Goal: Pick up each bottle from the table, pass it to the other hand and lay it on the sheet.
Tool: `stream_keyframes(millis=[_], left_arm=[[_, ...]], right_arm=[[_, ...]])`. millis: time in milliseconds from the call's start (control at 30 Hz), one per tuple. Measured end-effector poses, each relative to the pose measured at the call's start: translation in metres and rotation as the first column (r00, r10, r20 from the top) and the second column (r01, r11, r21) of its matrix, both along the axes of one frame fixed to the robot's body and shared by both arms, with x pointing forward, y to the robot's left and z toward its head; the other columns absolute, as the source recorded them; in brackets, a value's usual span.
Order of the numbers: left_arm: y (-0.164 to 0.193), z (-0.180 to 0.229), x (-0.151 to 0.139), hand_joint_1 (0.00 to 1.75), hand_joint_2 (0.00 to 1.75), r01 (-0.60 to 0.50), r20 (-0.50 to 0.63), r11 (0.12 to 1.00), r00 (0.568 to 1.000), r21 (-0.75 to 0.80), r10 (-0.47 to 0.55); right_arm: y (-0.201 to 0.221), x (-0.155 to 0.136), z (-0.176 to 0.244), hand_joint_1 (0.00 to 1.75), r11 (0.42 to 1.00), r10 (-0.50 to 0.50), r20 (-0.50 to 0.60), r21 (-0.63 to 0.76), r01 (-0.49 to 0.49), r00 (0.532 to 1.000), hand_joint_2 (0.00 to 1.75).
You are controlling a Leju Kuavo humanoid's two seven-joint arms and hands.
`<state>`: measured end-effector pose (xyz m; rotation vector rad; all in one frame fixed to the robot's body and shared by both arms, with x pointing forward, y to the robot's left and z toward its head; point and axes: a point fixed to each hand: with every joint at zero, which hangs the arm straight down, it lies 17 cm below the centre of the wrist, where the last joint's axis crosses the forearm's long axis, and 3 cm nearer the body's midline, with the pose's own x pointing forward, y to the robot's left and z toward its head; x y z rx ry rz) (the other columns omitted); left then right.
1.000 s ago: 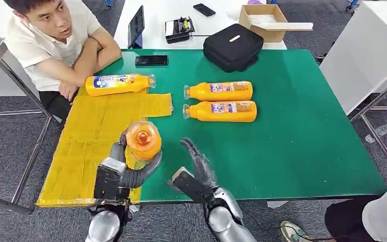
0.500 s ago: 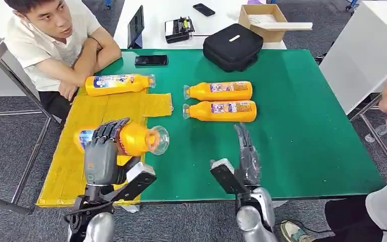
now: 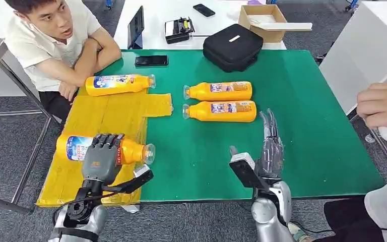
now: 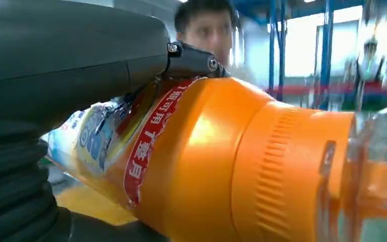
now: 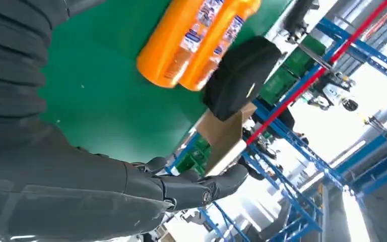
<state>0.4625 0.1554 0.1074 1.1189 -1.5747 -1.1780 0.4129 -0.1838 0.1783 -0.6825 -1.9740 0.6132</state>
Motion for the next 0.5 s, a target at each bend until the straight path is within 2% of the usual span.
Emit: stream_keyframes(millis=[167, 400, 433, 500], left_arm=[[0.001, -0.060, 0.004, 1.75, 1.75, 0.017, -0.168, 0.998, 0.986, 0.057, -0.007], [0.004, -0.072, 0.020, 1.75, 1.75, 0.003, -0.225, 0.996, 0.974, 0.084, 0.016], [0.005, -0.073, 0.023, 0.28, 1.75, -0.007, -0.233, 0.996, 0.972, 0.087, 0.027], [0.007, -0.076, 0.026, 0.28, 1.75, -0.028, -0.251, 0.995, 0.967, 0.092, 0.051]], right_arm=[[-0.002, 0.002, -0.009, 0.00, 1.000, 0.010, -0.009, 0.014, -0.010, 1.000, 1.75], [-0.003, 0.007, -0.020, 0.00, 1.000, 0.014, -0.033, 0.022, -0.013, 0.999, 1.75], [-0.004, 0.007, -0.021, 0.00, 1.000, 0.014, -0.036, 0.022, -0.013, 0.999, 1.75], [-0.003, 0.008, -0.024, 0.00, 1.000, 0.015, -0.042, 0.022, -0.014, 0.999, 1.75]])
